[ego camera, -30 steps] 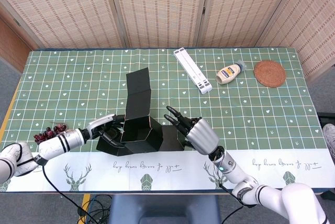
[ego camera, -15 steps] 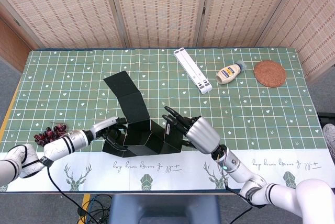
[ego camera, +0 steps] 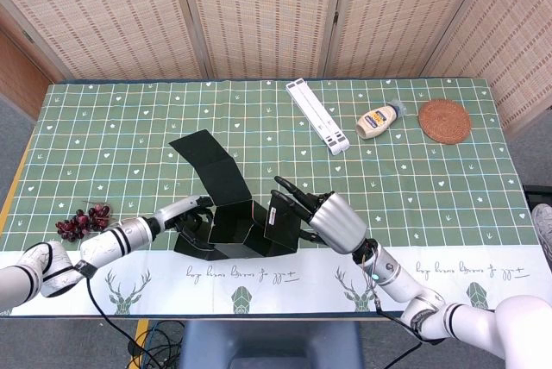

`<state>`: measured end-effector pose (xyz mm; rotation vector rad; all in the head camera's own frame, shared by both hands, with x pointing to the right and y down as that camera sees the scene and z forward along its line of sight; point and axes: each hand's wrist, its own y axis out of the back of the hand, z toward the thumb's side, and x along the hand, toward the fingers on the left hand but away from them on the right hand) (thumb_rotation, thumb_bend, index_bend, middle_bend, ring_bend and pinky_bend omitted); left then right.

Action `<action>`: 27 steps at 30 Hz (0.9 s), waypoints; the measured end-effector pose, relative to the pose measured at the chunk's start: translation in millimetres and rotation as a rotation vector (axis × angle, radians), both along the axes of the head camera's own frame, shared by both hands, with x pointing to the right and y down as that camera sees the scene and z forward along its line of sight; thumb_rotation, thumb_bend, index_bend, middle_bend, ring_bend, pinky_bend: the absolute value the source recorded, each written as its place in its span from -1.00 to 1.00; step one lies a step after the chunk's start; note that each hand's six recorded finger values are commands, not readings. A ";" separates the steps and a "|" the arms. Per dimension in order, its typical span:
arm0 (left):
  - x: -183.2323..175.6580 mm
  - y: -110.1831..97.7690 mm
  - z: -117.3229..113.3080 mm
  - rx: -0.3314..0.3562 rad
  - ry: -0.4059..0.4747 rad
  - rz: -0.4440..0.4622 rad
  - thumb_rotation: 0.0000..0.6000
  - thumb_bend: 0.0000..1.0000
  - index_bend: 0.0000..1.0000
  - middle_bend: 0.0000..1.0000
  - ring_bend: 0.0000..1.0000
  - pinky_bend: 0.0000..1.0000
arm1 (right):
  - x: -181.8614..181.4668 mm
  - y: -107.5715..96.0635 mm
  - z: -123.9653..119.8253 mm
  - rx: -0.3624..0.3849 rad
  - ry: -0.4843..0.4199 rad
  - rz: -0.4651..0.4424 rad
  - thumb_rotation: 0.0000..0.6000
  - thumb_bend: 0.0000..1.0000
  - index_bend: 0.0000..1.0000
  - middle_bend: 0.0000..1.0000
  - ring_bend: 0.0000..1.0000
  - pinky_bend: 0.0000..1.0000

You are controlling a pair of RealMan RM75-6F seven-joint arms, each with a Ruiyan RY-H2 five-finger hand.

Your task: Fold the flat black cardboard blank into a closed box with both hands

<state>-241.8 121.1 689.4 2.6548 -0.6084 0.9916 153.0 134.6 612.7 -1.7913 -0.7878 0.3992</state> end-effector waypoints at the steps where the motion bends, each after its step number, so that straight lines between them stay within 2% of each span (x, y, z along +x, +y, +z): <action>1: 1.0 0.3 0.1 0.002 -0.002 0.002 1.00 -0.87 -0.48 -0.54 -0.07 0.55 | -1.4 0.6 0.1 0.000 -0.001 -0.005 1.00 -1.00 -1.00 -0.94 0.30 1.00; 13: 13.8 2.3 -1.1 0.043 -0.017 0.032 1.00 -0.87 -0.48 -0.54 -0.08 0.55 | -12.1 4.7 5.1 -0.004 0.027 -0.050 1.00 -1.00 -1.00 -0.89 0.32 1.00; 27: 26.5 14.7 7.0 0.096 -0.047 0.083 1.00 -0.87 -0.48 -0.54 -0.08 0.55 | -25.2 29.0 37.2 -0.052 0.117 -0.175 1.00 -0.88 -1.00 -0.76 0.36 1.00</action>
